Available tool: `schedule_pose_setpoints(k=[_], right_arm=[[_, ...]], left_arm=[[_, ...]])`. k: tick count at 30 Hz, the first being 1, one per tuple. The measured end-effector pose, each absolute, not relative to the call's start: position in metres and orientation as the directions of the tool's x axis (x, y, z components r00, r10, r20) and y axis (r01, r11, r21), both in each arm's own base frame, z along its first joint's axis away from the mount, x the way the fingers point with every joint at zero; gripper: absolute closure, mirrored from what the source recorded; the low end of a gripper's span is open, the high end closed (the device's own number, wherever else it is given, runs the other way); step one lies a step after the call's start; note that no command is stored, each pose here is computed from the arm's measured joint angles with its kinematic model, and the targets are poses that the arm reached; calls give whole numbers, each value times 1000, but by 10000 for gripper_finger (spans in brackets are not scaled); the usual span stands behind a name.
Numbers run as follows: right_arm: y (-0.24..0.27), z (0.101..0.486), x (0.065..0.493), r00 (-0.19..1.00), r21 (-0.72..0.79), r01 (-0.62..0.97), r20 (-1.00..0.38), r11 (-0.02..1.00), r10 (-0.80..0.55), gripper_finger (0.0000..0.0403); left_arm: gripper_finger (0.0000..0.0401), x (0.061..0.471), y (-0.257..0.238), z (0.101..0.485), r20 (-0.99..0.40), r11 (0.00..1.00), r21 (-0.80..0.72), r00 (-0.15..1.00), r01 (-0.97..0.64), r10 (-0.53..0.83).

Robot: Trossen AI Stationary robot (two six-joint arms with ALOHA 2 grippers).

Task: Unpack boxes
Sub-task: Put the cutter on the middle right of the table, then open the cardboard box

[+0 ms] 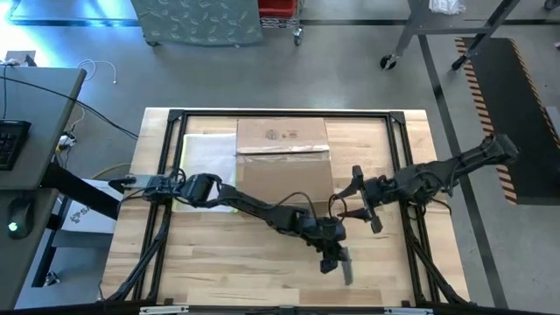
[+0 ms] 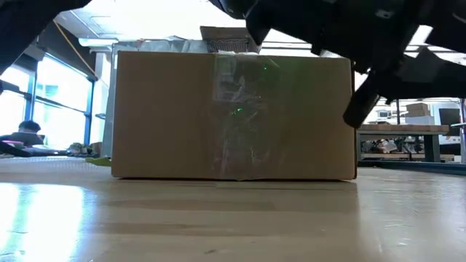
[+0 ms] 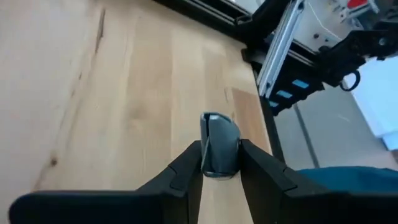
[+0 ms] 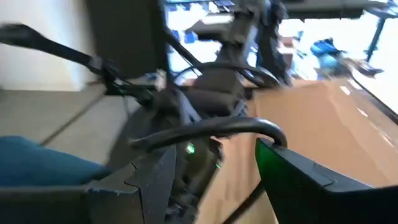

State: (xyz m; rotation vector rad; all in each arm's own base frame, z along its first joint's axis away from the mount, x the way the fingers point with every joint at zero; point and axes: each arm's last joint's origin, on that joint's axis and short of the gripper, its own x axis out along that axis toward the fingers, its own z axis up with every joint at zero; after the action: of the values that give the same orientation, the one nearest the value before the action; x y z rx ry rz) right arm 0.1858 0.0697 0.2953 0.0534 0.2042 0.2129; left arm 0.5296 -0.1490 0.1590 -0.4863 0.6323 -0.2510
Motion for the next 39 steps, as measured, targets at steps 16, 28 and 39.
schedule_pose_setpoints(k=[16, 28, 39], right_arm=[[50, 266, 179, 844, -65, 358, -405, 932, -352, 194], [6, 284, 156, 874, 30, 332, -386, 943, -296, 194], [-24, 245, 171, 932, 189, 325, -230, 927, -280, 194]], left_arm=[[247, 533, -120, 171, -504, 891, -448, 803, 73, -319], [266, 481, -123, 287, -521, 987, -163, 850, -7, -80], [354, 298, -126, 355, -613, 797, 162, 573, -582, 543]])
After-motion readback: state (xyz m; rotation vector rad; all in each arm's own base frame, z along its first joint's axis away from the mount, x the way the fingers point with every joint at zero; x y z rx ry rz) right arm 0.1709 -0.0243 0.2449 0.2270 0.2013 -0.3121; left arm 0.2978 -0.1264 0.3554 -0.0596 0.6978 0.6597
